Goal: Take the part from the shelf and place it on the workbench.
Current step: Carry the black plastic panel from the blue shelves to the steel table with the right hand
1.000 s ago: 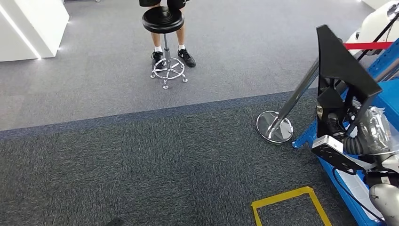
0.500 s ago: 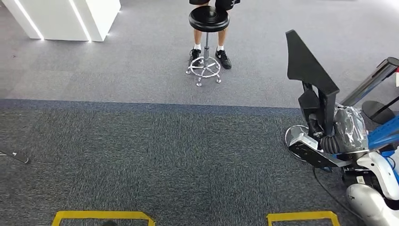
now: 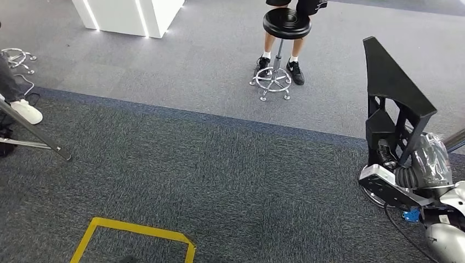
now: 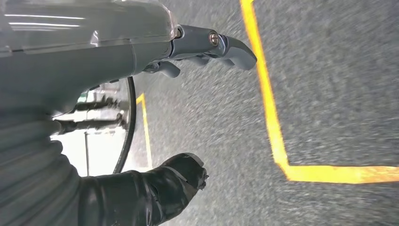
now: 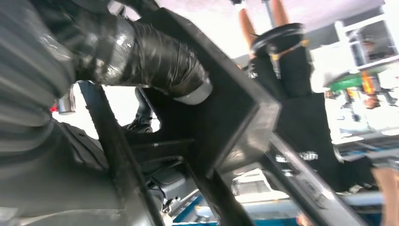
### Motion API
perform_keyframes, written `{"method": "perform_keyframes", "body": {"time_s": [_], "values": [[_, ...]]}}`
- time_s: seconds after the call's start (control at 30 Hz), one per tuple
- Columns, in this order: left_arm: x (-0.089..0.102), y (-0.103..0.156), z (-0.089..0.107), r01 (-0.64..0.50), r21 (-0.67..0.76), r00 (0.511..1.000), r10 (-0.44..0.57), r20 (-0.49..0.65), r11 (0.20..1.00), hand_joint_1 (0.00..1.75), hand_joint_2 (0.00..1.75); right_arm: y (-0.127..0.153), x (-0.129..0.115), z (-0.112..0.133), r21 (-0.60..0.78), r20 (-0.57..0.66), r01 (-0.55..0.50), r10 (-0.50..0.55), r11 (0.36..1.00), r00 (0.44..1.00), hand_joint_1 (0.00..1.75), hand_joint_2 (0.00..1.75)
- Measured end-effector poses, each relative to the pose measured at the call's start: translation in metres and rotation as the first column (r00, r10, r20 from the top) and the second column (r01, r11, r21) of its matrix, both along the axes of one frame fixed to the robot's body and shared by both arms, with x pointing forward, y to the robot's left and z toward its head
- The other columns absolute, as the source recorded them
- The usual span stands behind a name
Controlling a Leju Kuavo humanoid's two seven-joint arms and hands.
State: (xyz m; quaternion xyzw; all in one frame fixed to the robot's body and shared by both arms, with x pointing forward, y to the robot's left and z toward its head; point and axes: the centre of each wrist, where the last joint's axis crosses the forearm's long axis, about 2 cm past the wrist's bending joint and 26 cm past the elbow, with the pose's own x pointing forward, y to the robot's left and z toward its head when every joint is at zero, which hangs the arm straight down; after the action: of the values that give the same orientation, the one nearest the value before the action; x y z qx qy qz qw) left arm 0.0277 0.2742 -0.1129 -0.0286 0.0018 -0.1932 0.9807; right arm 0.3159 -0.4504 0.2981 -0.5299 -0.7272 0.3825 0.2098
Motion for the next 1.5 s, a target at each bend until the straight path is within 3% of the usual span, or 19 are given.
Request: {"method": "perform_keyframes", "body": {"time_s": [1.27, 1.5], "values": [[0.004, -0.002, 0.0, -0.015, -0.009, 1.0, 0.015, 0.008, 1.0, 0.0, 1.75, -0.018, -0.008, 0.009, -0.03, -0.022, 0.038, -0.038, 0.999, 0.999, 1.75, 1.75], [0.004, -0.004, 0.001, -0.004, -0.015, 1.0, 0.005, 0.02, 1.0, 0.0, 1.75, -0.028, -0.004, 0.036, -0.064, -0.012, 0.066, -0.067, 0.996, 0.998, 1.75, 1.75]]}}
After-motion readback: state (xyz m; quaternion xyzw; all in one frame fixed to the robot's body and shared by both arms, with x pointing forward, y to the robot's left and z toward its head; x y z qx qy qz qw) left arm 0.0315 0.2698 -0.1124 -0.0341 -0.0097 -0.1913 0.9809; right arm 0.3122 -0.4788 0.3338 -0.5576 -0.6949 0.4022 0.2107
